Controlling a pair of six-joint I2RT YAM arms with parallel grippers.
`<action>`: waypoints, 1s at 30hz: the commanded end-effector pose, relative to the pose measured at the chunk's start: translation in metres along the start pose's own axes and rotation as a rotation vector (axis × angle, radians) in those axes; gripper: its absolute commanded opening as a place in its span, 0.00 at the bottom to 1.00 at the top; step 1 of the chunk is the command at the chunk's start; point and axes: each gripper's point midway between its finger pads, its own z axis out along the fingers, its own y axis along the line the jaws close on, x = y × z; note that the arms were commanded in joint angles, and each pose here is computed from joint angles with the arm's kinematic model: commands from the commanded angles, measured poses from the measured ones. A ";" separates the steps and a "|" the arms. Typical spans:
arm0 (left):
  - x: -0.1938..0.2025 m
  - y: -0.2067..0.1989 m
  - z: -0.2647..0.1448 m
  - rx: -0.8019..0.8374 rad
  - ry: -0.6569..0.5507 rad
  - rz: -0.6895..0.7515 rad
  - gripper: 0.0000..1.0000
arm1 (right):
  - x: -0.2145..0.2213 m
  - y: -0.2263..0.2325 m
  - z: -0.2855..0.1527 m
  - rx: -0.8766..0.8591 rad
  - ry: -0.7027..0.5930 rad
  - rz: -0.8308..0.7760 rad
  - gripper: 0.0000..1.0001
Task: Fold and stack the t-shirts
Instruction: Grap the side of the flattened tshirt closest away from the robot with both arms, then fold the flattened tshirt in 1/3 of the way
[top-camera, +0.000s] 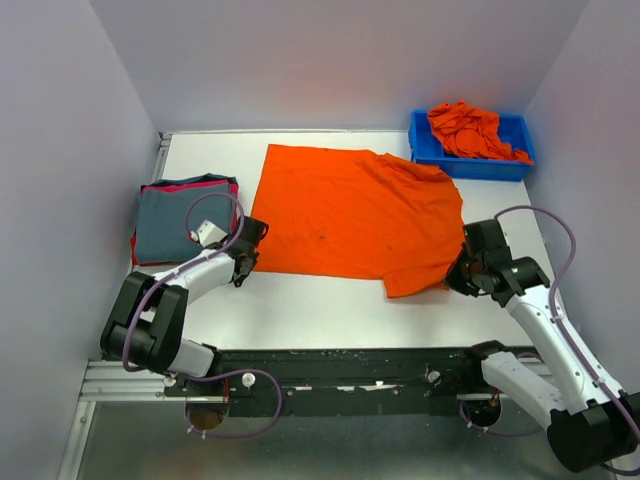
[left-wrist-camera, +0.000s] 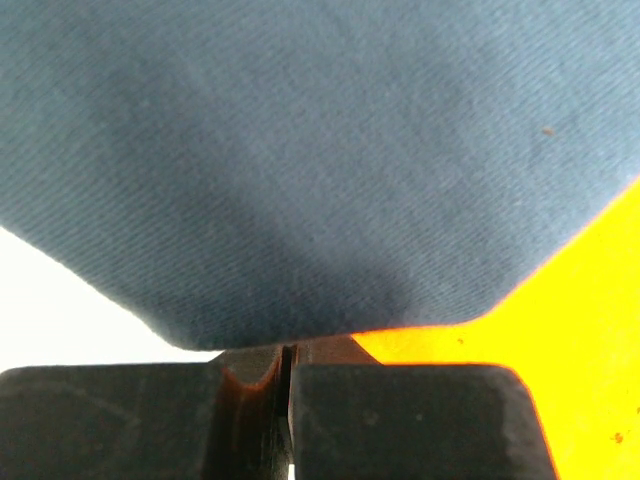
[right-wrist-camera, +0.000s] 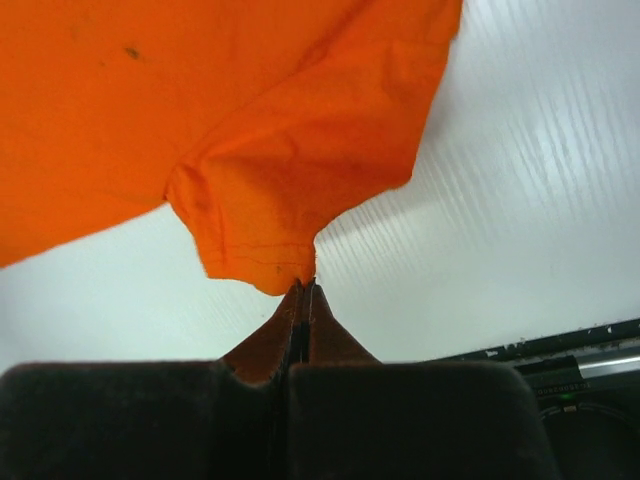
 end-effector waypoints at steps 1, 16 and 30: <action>0.009 0.015 -0.013 -0.075 0.075 0.029 0.00 | -0.039 0.010 -0.015 0.015 -0.130 -0.045 0.01; -0.025 -0.042 -0.044 0.027 0.037 -0.096 0.00 | -0.105 0.052 -0.011 -0.022 -0.242 -0.049 0.01; -0.049 -0.083 -0.033 0.081 -0.043 -0.290 0.00 | -0.176 0.078 0.009 -0.016 -0.222 -0.031 0.01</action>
